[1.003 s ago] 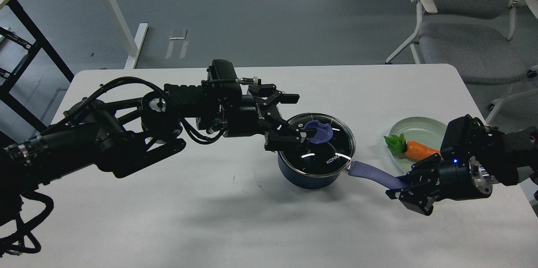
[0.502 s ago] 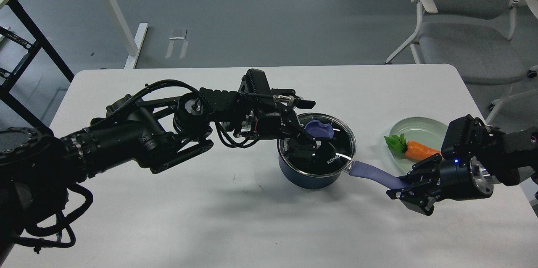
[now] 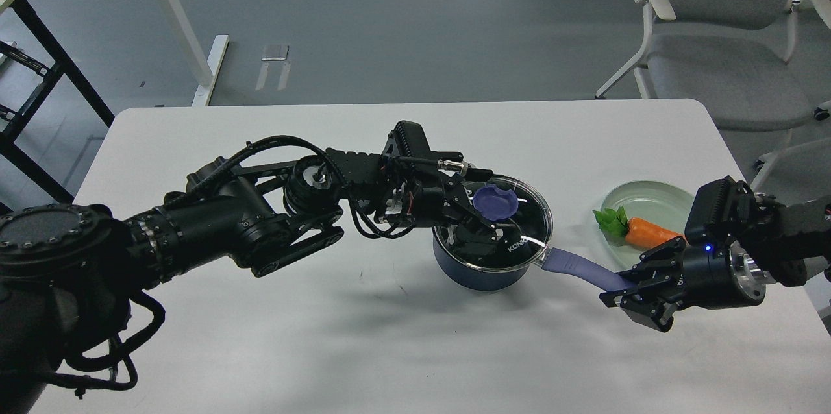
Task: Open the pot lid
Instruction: 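Reach the left gripper over the pot toward the purple lid knob, then grasp the purple knob with the left gripper and lift the lid, then carry the glass lid away from the pot and lower it onto the table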
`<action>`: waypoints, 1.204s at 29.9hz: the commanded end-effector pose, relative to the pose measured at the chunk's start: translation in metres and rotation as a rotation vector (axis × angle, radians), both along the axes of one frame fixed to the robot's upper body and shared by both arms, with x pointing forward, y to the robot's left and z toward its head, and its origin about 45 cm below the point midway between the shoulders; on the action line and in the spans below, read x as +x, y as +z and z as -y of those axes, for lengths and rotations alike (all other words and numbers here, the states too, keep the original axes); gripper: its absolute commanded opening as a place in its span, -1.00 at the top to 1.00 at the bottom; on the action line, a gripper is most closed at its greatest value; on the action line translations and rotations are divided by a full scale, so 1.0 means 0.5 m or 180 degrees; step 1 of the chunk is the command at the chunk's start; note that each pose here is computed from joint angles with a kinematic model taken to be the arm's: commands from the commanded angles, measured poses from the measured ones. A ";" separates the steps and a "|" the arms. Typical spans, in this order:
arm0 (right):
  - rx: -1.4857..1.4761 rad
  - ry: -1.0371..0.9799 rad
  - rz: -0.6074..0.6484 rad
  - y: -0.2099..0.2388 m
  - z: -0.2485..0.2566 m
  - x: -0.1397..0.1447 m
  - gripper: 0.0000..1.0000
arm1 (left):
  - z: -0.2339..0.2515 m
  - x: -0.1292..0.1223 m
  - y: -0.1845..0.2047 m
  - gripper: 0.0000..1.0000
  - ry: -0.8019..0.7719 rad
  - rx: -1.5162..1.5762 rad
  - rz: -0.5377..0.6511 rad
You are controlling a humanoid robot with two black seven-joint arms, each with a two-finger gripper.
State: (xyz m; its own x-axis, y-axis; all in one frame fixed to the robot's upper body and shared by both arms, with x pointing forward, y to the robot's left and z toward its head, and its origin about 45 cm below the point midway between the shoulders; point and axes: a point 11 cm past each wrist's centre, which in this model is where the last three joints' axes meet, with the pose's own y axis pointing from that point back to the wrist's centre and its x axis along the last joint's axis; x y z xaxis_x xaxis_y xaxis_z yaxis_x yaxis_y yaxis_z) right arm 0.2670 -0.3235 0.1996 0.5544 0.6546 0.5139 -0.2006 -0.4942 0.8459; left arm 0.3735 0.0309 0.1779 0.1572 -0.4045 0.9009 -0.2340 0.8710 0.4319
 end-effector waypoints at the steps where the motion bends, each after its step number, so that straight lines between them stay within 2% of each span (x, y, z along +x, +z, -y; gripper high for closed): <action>1: -0.0002 -0.0003 -0.0006 -0.001 0.001 -0.001 0.29 | 0.005 0.003 -0.004 -0.98 0.0018 0.0007 0.0008; 8: 0.0001 -0.0007 -0.0012 -0.001 0.001 -0.002 0.29 | 0.004 0.002 -0.013 -0.93 0.0003 0.0038 0.0024; 10: -0.0002 -0.0011 -0.0011 -0.001 0.002 -0.002 0.29 | 0.004 0.002 -0.011 -0.82 0.0004 0.0035 0.0025; 12: 0.0001 -0.0007 -0.0012 -0.001 0.001 -0.002 0.29 | 0.004 0.002 -0.012 -0.47 0.0002 0.0039 0.0025; 14: -0.0002 -0.0011 -0.0011 -0.001 0.002 -0.002 0.29 | 0.006 0.001 -0.012 0.02 0.0000 0.0029 0.0023; 15: 0.0001 -0.0007 -0.0012 -0.001 0.001 -0.002 0.29 | 0.006 0.001 -0.011 0.19 -0.0009 0.0022 0.0042; 21: -0.0002 -0.0012 -0.0016 -0.002 0.003 -0.003 0.29 | 0.016 -0.003 0.001 0.29 -0.0055 -0.0100 0.0104; 26: 0.0002 -0.0015 -0.0018 -0.002 0.002 -0.003 0.29 | 0.020 -0.004 0.033 0.29 -0.0141 -0.0164 0.0165; 29: -0.0001 -0.0022 -0.0012 -0.001 0.005 -0.003 0.29 | -0.040 0.028 0.066 0.28 -0.0009 -0.0133 0.0252; 36: 0.0002 -0.0031 0.0002 0.001 0.008 -0.003 0.29 | -0.224 0.053 0.101 0.26 0.0401 -0.0052 0.0269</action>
State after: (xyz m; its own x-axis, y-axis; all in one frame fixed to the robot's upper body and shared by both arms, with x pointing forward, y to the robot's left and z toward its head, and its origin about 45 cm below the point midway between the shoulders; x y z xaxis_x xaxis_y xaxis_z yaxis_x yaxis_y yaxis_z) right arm 0.2649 -0.3276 0.1996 0.5630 0.6501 0.5103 -0.2028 -0.4899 0.8478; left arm 0.3982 0.1037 0.2239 0.1066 -0.3669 0.9242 -0.3313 0.8632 0.3809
